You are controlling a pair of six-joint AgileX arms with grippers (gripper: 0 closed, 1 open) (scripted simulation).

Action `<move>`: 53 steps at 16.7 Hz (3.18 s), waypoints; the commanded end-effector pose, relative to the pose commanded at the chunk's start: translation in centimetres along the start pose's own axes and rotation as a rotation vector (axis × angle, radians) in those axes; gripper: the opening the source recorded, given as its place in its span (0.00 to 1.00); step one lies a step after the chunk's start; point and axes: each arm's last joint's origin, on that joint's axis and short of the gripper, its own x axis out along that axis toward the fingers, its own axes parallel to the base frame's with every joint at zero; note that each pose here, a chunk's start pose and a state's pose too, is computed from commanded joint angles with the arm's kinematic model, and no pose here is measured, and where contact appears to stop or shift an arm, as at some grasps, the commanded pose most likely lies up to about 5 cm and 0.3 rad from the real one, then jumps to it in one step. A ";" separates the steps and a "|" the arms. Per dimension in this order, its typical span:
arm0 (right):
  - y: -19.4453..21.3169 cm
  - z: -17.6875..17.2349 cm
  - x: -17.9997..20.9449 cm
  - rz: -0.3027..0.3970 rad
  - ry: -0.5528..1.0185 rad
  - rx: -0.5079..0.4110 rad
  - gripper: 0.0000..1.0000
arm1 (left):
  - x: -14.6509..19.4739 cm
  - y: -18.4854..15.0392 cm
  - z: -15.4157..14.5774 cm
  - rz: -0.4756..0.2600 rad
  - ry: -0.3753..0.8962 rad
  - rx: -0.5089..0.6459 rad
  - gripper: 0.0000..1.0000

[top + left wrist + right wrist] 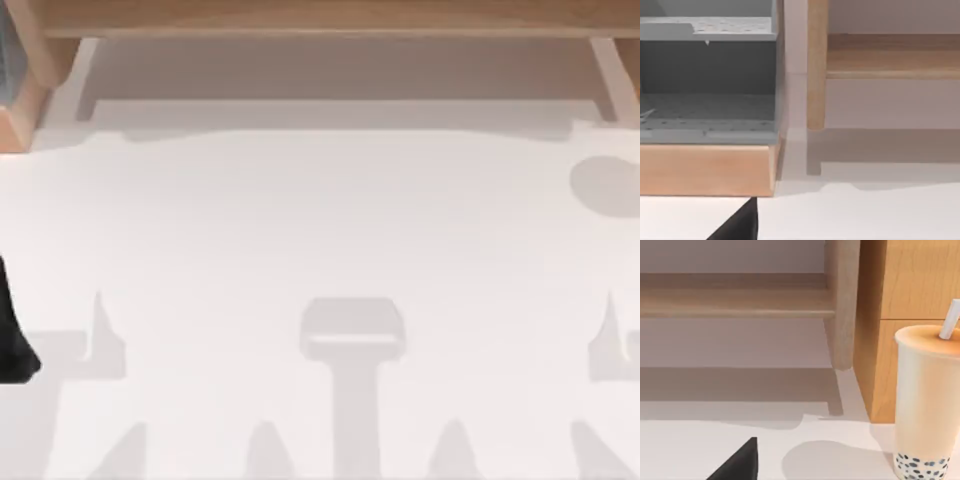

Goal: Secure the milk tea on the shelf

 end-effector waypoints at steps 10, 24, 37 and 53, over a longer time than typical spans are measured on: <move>-0.8 2.1 2.5 -0.006 -0.018 -0.004 1.00 | 0.0 0.0 0.0 0.000 0.000 0.000 1.00; -7.6 -3.6 15.6 -0.013 -0.011 -0.015 1.00 | 0.0 0.0 0.0 0.000 0.000 0.000 1.00; -9.2 -8.4 16.3 -0.013 0.002 -0.009 1.00 | 0.0 0.0 0.0 0.000 0.000 0.000 1.00; -9.5 -8.4 24.3 -0.016 -0.001 -0.011 0.85 | 0.0 0.0 0.0 0.000 0.000 0.000 1.00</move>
